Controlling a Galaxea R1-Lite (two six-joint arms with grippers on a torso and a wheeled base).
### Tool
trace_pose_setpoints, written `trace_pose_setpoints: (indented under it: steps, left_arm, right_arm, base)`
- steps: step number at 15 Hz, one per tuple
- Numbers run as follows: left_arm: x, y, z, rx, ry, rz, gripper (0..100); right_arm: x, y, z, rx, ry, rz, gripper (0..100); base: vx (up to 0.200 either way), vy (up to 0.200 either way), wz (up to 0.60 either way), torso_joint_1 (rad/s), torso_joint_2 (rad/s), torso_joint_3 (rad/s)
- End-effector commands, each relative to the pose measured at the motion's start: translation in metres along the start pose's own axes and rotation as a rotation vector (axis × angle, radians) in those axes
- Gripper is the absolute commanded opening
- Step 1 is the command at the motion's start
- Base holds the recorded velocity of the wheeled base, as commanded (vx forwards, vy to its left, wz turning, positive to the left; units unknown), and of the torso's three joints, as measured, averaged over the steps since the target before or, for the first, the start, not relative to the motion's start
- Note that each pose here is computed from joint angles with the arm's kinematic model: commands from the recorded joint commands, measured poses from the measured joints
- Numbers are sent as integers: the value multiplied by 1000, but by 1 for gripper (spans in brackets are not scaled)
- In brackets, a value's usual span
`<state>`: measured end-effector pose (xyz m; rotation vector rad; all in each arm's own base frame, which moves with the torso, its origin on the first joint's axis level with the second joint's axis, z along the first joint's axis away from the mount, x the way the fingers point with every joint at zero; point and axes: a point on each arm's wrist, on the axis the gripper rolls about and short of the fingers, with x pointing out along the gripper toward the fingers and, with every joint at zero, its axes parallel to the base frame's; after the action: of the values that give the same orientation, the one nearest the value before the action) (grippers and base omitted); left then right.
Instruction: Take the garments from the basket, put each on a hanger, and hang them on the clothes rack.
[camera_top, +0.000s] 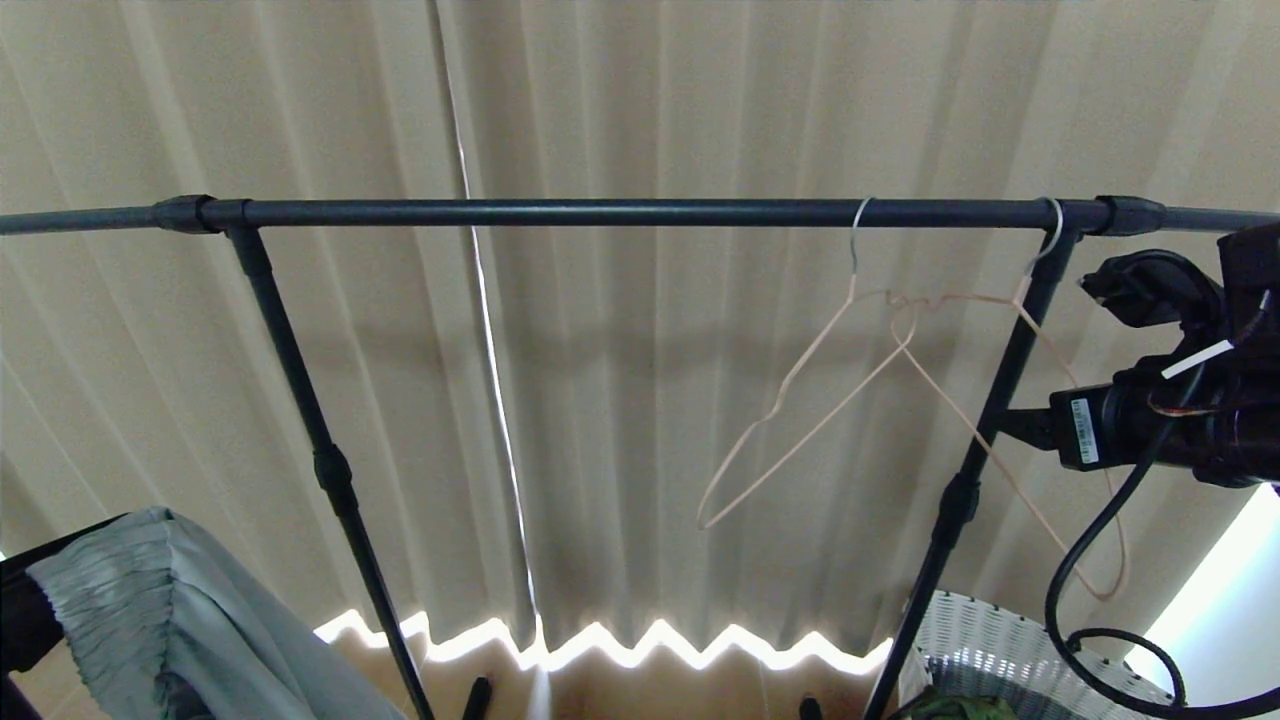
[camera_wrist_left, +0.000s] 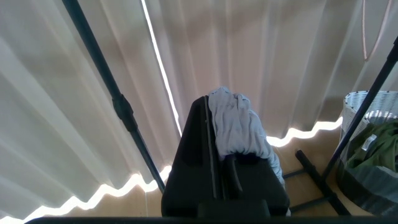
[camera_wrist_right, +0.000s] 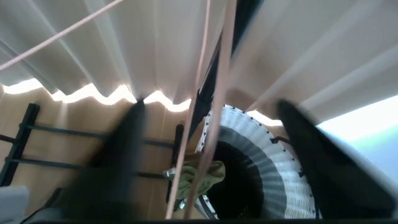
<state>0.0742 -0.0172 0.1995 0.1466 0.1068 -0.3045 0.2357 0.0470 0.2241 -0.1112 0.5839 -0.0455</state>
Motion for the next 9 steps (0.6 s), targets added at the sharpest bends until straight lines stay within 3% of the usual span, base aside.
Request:
trace_pose_setpoints:
  steps: [1, 9]
  left_arm:
    - [0, 0, 0, 0, 0, 0, 0]
    - [0, 0, 0, 0, 1, 0, 0]
  right_arm:
    - [-1, 0, 1, 1, -5, 1, 0]
    - [-10, -2, 2, 7, -35, 1, 0]
  base:
    - [0, 0, 0, 0, 0, 0]
    - [0, 0, 0, 0, 0, 0]
